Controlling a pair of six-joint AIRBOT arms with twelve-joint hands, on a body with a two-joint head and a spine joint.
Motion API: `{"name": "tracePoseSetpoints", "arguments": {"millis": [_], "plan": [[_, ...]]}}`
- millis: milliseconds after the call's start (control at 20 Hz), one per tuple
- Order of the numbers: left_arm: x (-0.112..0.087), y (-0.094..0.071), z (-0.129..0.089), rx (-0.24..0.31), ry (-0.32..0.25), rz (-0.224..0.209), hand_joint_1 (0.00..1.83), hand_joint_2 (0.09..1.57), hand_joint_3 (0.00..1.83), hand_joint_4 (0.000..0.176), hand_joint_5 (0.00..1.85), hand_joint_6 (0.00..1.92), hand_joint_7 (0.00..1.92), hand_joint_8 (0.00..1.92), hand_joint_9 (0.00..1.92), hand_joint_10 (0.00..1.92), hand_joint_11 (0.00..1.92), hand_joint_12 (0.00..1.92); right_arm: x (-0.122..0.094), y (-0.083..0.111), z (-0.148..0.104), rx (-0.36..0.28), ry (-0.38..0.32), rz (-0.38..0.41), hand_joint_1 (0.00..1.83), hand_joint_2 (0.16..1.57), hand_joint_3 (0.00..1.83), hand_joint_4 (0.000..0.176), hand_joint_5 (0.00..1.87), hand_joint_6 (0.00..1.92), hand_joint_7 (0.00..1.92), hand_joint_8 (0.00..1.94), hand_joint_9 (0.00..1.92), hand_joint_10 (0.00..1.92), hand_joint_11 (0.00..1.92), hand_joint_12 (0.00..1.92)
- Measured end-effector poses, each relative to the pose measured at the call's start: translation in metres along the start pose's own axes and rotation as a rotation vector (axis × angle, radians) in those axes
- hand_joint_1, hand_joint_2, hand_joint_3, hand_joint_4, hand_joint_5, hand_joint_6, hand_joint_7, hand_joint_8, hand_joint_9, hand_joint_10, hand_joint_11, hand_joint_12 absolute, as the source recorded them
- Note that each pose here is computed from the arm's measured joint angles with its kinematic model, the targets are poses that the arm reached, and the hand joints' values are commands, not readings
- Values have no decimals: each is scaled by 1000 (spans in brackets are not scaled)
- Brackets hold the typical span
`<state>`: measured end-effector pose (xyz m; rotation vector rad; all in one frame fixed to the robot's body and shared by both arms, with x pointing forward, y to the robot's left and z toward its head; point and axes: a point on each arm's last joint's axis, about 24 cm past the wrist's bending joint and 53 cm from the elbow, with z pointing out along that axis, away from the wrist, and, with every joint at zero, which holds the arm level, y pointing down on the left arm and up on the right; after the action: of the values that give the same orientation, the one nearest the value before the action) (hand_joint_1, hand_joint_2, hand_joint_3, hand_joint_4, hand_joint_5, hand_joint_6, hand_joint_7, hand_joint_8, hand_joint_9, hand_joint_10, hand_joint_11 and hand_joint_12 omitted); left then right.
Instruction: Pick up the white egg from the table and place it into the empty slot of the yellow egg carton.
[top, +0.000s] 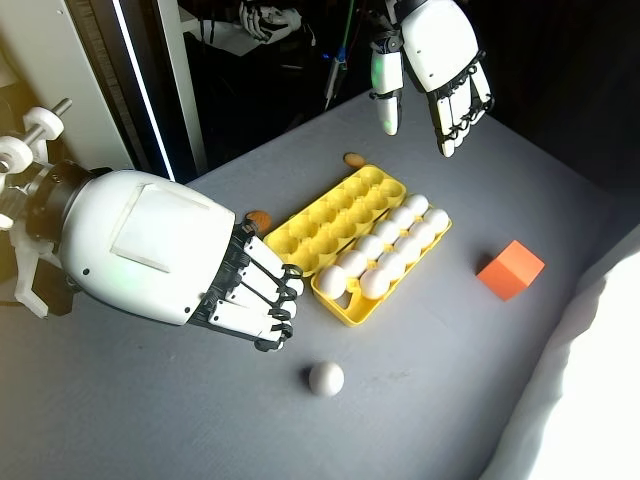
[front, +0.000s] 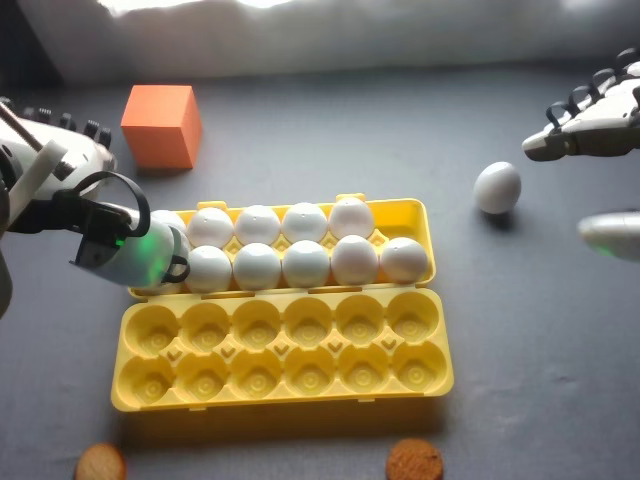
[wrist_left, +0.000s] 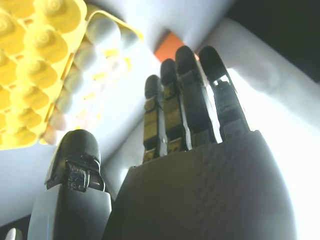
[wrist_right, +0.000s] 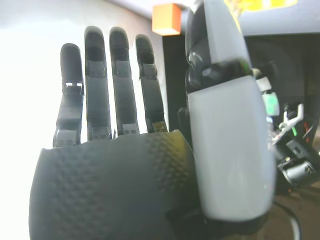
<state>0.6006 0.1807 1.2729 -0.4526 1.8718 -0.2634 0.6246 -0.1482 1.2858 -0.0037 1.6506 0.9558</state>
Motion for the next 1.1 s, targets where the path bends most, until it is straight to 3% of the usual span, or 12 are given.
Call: {"name": "tracePoseSetpoints", "arguments": {"millis": [100, 300, 600, 750, 950, 1100], "plan": [[0, 0, 0, -1, -2, 0, 0, 1214, 20, 0, 19, 7, 16, 6, 0, 0, 3, 1, 0, 1, 0, -2, -1, 0, 115, 1323, 0, 0, 263, 1, 266, 0, 211, 24, 0, 659], [0, 0, 0, -1, 1, 0, 0, 1224, 15, 0, 43, 13, 48, 14, 36, 12, 28, 13, -1, -3, 4, 1, -3, -1, 379, 1232, 0, 0, 304, 10, 314, 10, 272, 25, 0, 845], [0, 1, 0, -4, 2, -1, 0, 1236, 13, 0, 43, 8, 36, 3, 14, 0, 0, 0, -17, -37, 21, 45, -40, 4, 828, 1021, 0, 0, 261, 5, 266, 3, 238, 2, 0, 782], [1, 1, 0, -4, 3, -1, 0, 1237, 9, 0, 28, 2, 15, 1, 0, 0, 0, 0, -10, -48, 32, 61, -25, 24, 930, 1033, 0, 0, 180, 0, 214, 0, 202, 1, 0, 704], [1, 1, 0, -6, 4, -1, 0, 1250, 12, 0, 56, 9, 58, 13, 42, 12, 9, 5, -10, -66, 48, 93, -30, 87, 980, 1040, 0, 0, 192, 5, 256, 13, 234, 13, 0, 788], [1, 1, 0, -4, 3, -1, 0, 1272, 16, 0, 55, 5, 67, 11, 57, 13, 8, 6, -8, -77, 61, 108, -29, 95, 1014, 1047, 3, 0, 350, 48, 376, 35, 332, 50, 0, 1034]]}}
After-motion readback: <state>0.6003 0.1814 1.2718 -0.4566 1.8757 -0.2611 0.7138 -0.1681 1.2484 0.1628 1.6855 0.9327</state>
